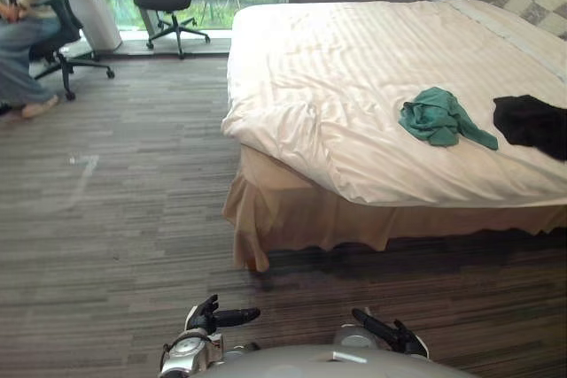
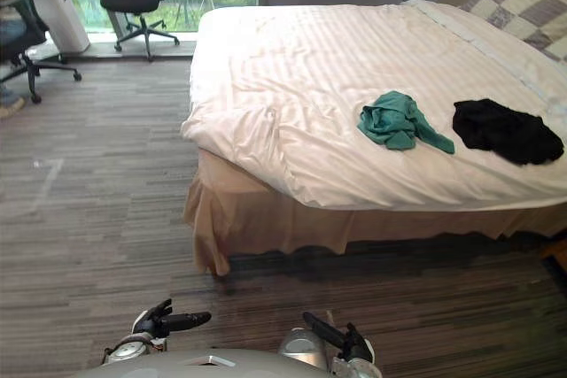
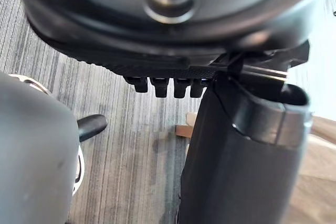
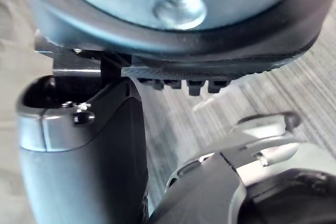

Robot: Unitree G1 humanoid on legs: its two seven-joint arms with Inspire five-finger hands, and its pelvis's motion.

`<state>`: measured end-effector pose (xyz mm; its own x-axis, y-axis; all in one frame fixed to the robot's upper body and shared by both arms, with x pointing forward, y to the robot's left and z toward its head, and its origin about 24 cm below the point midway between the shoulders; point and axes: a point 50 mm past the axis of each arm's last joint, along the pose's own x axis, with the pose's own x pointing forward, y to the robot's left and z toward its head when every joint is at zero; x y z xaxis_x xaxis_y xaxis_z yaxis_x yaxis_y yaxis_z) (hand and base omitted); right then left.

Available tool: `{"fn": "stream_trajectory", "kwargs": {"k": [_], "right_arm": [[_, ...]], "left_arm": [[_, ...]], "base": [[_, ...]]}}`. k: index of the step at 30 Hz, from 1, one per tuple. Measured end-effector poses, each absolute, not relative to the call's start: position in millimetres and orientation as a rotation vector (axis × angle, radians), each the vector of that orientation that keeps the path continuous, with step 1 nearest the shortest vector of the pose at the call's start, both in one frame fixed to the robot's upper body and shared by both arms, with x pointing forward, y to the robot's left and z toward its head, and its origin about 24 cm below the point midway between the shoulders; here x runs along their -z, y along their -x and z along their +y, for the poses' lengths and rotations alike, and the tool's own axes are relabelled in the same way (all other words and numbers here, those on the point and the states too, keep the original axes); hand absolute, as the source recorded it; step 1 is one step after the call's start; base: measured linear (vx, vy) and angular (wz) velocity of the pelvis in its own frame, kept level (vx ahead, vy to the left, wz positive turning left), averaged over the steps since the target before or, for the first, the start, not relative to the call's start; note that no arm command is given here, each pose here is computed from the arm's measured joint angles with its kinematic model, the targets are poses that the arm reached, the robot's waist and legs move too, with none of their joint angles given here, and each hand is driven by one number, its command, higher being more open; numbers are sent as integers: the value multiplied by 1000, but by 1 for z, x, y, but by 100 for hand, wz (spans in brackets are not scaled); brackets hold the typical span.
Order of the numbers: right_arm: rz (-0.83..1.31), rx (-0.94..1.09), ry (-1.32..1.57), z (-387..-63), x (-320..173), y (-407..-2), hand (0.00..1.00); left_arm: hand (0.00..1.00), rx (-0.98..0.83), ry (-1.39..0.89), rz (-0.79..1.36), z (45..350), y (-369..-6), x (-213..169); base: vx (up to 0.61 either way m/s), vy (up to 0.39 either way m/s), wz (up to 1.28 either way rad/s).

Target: Tidy up the quilt and then pick up the clothes from the bed and put them into the laundry hamper

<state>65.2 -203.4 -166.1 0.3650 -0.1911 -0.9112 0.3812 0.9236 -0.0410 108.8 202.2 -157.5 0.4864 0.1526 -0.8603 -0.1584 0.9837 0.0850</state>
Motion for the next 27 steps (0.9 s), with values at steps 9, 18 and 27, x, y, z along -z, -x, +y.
{"fn": "stream_trajectory", "kwargs": {"k": [9, 18, 27], "right_arm": [[1158, 387, -155, -215, 165, -60, 100], [1168, 369, -143, -214, 166, -60, 100], [1171, 338, -115, -214, 166, -61, 100]], "left_arm": [[100, -130, 25, 1066, 182, -105, 161], [100, -123, 26, 1067, 182, -104, 161], [100, -121, 29, 1068, 181, -104, 161]], "base": [[179, -39, -33], [-13, -21, -8], [-108, -59, -1]]}}
